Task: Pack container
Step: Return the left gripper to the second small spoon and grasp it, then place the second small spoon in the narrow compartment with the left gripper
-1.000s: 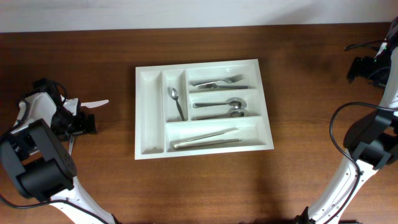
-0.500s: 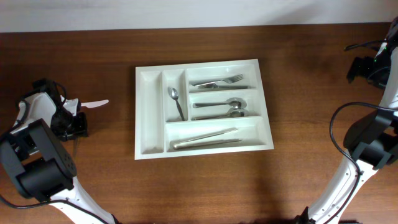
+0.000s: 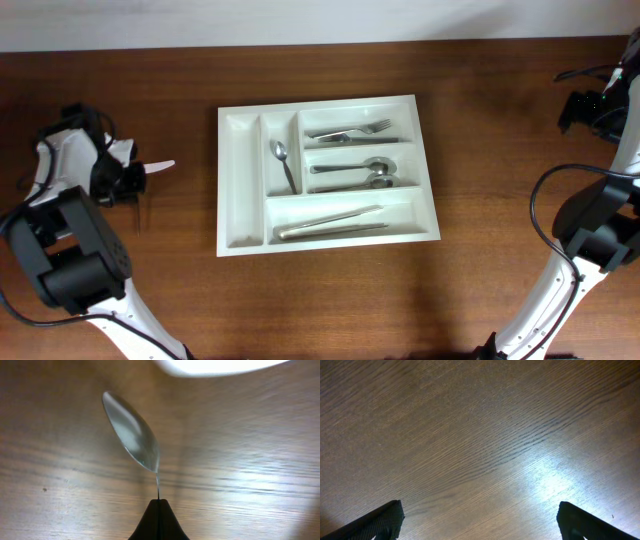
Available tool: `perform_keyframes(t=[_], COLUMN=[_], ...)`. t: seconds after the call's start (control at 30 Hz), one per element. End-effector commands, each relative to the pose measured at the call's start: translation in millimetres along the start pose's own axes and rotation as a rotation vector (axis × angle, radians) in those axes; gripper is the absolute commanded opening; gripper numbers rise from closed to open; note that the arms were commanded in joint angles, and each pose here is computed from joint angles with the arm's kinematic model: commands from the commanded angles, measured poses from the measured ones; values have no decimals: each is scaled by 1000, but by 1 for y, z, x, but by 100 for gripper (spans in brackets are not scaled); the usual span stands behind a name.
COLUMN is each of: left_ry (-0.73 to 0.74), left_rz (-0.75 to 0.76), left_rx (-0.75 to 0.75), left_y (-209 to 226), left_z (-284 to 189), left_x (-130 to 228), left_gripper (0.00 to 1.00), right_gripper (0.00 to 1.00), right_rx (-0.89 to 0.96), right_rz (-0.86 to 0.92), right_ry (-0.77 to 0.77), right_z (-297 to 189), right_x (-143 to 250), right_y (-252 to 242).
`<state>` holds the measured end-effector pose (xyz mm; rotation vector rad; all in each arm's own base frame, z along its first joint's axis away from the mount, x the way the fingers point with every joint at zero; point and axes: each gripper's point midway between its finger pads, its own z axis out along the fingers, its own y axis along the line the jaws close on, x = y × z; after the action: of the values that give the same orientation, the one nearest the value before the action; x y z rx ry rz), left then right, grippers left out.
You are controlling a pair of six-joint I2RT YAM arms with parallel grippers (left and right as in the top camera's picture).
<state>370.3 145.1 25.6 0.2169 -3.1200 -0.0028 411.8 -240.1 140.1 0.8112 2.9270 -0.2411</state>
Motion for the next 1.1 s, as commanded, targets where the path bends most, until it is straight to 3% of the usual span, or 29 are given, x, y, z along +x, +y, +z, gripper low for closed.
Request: perform_keyframes(t=[0.0, 0.37, 0.5, 0.77, 1.07], left_ry=[-62, -194, -233, -184, -177], left_rz=[41, 104, 109, 125, 105], left_rx=[6, 51, 156, 328, 281], left_y=[-24, -112, -164, -276, -309], left_z=[-20, -87, -109, -119, -116], left_x=[-27, -67, -72, -45, -30], left_gripper=[2, 2, 2, 2, 3], right_gripper=[99, 99, 99, 99, 99], right_rx=[17, 17, 17, 17, 17], right_rz=[12, 12, 12, 12, 12], right_ry=[5, 5, 5, 5, 5], right_z=[3, 3, 3, 3, 3], right_x=[0, 0, 0, 0, 0], right_y=[-5, -5, -5, -5, -5])
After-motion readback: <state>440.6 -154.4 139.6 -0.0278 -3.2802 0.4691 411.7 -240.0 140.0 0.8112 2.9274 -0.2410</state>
